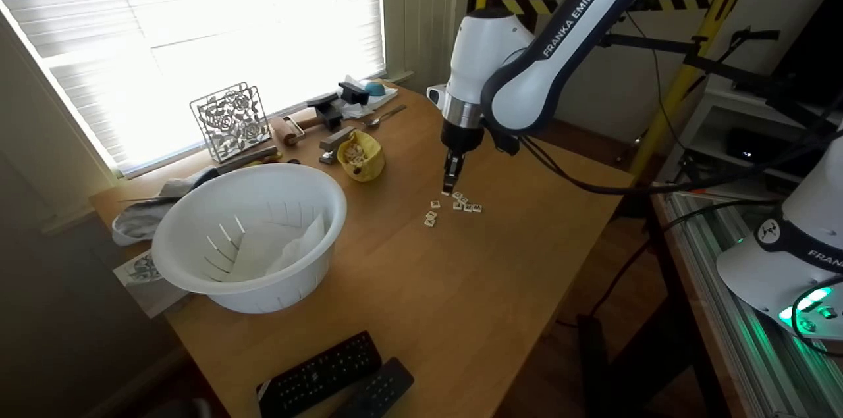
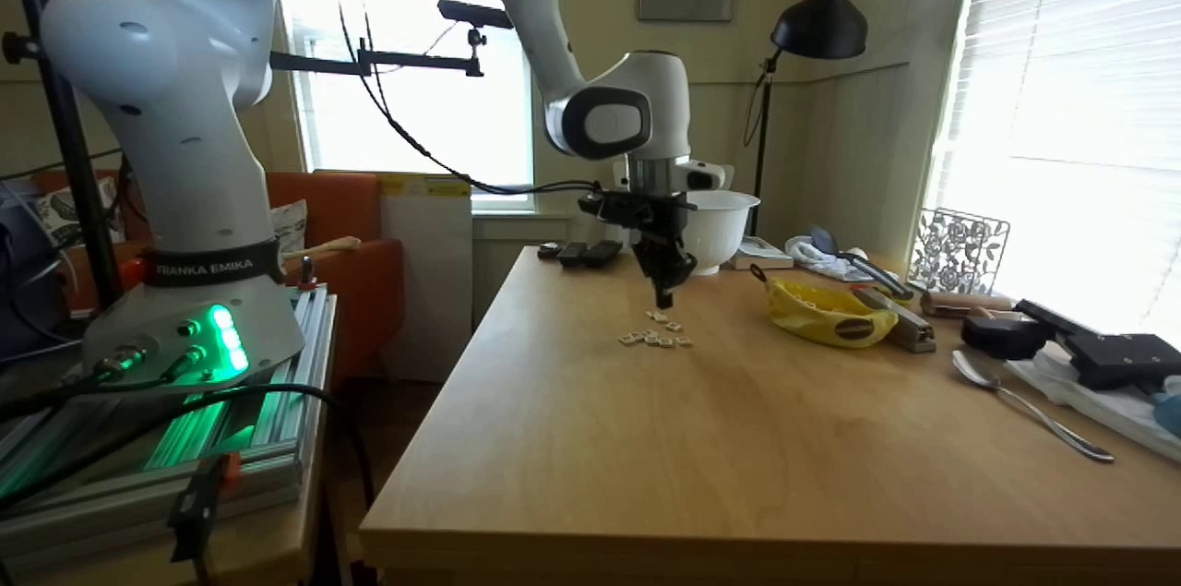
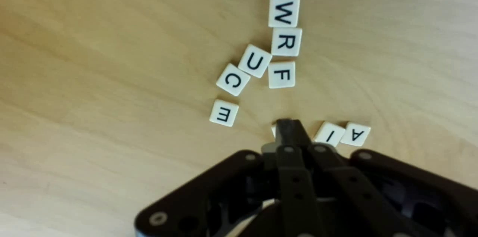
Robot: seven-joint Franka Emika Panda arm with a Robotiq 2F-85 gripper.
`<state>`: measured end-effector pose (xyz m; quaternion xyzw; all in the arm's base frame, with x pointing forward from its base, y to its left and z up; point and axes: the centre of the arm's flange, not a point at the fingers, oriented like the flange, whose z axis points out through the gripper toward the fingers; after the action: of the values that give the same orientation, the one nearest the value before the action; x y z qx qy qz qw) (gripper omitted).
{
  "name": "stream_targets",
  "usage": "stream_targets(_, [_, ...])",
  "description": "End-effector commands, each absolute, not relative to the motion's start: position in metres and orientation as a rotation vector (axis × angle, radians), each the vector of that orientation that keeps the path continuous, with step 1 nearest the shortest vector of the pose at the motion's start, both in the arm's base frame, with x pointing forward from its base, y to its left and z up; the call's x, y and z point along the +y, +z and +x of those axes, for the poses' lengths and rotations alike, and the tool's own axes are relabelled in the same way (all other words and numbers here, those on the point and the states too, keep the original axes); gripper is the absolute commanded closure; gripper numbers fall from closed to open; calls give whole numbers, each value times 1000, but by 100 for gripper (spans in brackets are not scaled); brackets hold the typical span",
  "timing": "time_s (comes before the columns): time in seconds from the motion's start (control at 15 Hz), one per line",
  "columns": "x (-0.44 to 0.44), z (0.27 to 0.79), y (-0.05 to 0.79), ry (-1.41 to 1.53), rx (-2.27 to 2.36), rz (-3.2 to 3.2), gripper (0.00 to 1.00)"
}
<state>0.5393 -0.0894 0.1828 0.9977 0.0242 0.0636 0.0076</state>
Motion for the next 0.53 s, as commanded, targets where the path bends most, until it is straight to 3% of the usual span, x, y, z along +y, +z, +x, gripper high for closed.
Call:
stream_targets(0.0, [-85,550,166,199,-200,3116,100])
stream_targets(0.47, [-89,559,155,246,-618,3105,100])
